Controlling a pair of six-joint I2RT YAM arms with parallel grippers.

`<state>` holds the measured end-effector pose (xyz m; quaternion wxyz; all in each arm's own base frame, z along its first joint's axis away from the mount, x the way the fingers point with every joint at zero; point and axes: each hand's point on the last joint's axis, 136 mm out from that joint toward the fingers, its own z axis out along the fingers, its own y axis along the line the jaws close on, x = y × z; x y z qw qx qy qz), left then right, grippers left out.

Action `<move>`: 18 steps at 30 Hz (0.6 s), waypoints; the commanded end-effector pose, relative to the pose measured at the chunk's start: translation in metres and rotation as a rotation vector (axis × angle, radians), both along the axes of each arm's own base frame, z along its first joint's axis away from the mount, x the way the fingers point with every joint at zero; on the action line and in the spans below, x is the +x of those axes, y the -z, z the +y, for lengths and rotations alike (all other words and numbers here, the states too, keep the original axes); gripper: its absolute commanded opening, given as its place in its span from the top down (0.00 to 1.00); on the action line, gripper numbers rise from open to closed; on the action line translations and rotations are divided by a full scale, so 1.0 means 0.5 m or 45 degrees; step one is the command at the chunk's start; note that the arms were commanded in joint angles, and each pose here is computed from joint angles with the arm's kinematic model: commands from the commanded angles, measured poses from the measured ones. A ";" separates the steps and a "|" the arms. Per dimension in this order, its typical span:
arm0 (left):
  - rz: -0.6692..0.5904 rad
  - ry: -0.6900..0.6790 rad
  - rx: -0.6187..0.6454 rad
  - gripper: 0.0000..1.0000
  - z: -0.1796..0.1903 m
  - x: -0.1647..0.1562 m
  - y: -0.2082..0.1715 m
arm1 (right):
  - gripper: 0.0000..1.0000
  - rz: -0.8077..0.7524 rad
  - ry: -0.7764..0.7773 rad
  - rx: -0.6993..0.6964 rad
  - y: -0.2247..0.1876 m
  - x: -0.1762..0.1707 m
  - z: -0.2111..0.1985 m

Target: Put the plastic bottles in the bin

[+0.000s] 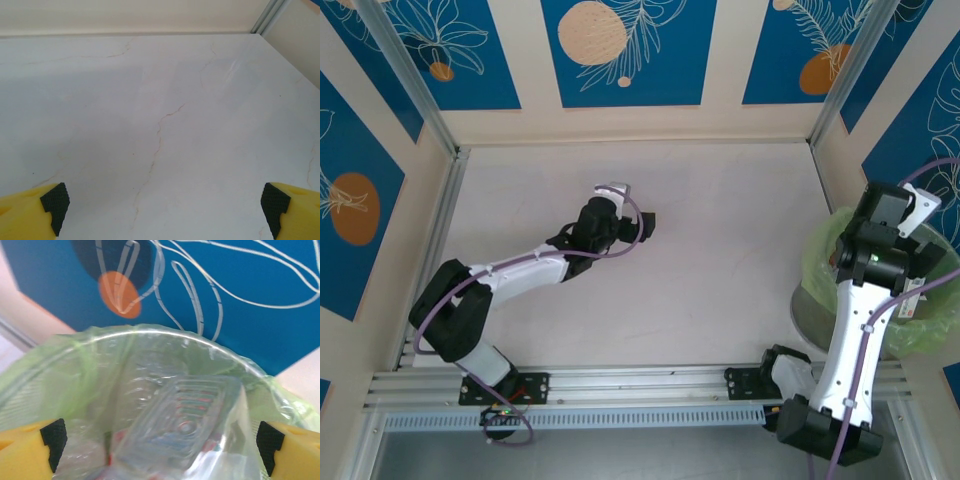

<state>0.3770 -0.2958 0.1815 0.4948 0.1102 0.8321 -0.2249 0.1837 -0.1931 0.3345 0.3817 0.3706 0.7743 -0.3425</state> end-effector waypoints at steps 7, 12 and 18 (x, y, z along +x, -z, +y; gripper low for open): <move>-0.004 0.050 -0.039 0.00 -0.011 0.001 -0.039 | 0.00 -0.308 -0.252 0.117 -0.133 0.049 0.105; -0.030 -0.090 -0.030 0.00 0.062 0.006 -0.068 | 0.01 -0.406 -0.942 0.232 -0.151 0.156 0.317; -0.023 -0.482 0.218 0.00 0.263 0.022 -0.058 | 0.01 -0.421 -1.419 0.327 -0.012 0.273 0.475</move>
